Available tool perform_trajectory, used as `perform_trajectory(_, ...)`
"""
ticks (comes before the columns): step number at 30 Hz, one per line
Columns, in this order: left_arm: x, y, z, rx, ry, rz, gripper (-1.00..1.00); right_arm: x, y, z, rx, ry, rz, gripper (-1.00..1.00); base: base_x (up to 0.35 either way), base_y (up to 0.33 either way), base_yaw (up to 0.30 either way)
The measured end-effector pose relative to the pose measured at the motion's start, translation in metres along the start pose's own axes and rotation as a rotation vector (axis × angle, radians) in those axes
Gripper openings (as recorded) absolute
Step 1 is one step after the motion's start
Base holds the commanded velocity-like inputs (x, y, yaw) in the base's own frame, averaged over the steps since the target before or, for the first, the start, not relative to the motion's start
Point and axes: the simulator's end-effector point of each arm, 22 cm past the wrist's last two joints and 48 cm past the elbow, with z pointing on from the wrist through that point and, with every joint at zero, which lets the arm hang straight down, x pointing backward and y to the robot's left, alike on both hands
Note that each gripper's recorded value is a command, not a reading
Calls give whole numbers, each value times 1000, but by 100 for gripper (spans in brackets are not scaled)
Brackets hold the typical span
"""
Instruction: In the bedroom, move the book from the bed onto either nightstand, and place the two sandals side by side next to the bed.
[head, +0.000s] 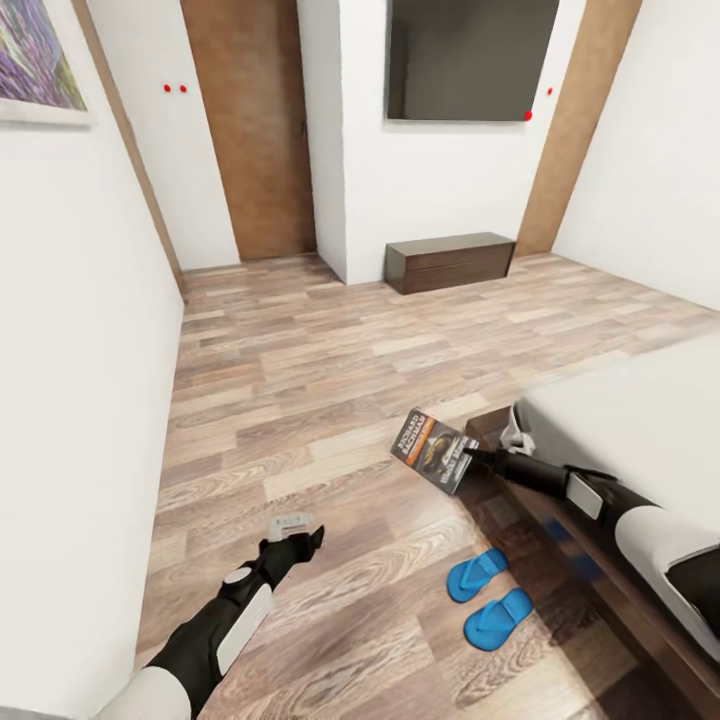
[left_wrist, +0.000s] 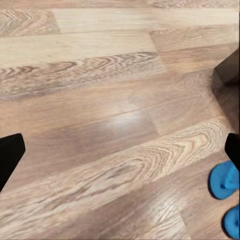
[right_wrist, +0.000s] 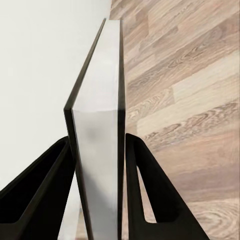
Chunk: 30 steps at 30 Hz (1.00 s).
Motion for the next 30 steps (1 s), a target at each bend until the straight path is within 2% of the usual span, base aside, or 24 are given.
perform_trajectory(6,-15,-6,-1,20,-32,6,100,6,-1,0,4,25,-17,-100,0,0,273)
perform_trajectory(13,-15,-4,-2,18,-31,16,100,6,-2,0,7,26,-21,-100,62,-28,217)
perform_trajectory(25,-13,-1,-2,14,-27,19,100,6,-3,0,11,24,-21,-100,271,-83,39)
perform_trajectory(30,-13,-1,-2,13,-26,18,100,6,-3,0,10,23,-21,-100,275,0,231)
